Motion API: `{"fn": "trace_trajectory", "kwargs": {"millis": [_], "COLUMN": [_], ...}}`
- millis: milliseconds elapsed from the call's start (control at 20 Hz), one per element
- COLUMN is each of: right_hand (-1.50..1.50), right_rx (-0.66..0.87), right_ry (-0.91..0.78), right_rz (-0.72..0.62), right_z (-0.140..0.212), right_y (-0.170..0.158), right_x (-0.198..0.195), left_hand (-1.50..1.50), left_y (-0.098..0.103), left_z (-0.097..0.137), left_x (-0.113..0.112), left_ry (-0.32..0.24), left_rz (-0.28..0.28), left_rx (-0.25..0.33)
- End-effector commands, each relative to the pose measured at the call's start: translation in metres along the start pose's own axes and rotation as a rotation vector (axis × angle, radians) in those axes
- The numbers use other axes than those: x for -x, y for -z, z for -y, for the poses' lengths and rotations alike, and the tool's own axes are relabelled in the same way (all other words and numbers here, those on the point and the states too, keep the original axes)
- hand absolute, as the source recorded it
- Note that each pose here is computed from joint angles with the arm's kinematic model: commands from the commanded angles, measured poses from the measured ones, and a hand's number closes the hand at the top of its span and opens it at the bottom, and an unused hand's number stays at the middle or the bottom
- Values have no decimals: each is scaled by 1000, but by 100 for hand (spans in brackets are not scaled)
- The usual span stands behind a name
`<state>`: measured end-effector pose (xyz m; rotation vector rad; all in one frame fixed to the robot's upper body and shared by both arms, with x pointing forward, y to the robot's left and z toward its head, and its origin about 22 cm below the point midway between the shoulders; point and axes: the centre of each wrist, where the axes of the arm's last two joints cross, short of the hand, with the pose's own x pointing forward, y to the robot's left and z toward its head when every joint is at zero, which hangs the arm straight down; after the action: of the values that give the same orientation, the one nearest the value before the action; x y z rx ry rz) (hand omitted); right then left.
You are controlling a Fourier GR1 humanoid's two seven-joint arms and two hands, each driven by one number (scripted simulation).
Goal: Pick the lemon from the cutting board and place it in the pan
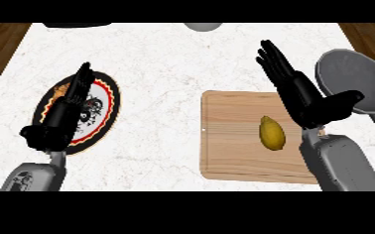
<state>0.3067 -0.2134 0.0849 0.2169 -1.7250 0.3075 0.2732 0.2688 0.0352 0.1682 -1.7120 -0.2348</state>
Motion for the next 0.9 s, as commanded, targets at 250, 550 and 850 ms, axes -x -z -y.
{"fn": "trace_trajectory", "kwargs": {"millis": [250,550,850], "right_hand": [150,-150,-150], "right_rx": [-275,-39,-138], "right_ry": [175,-59,-339], "right_rz": [285,116,115], "right_z": [80,181,217], "right_y": [-26,-129,-125], "right_x": [-9,32,6], "left_hand": [0,0,0], "left_y": [-12,-28,-17], "left_z": [47,73,82], "left_x": [-8,6,-1], "left_ry": [-161,-223,-216], "left_rz": [40,1,6], "left_rx": [18,51,65]}}
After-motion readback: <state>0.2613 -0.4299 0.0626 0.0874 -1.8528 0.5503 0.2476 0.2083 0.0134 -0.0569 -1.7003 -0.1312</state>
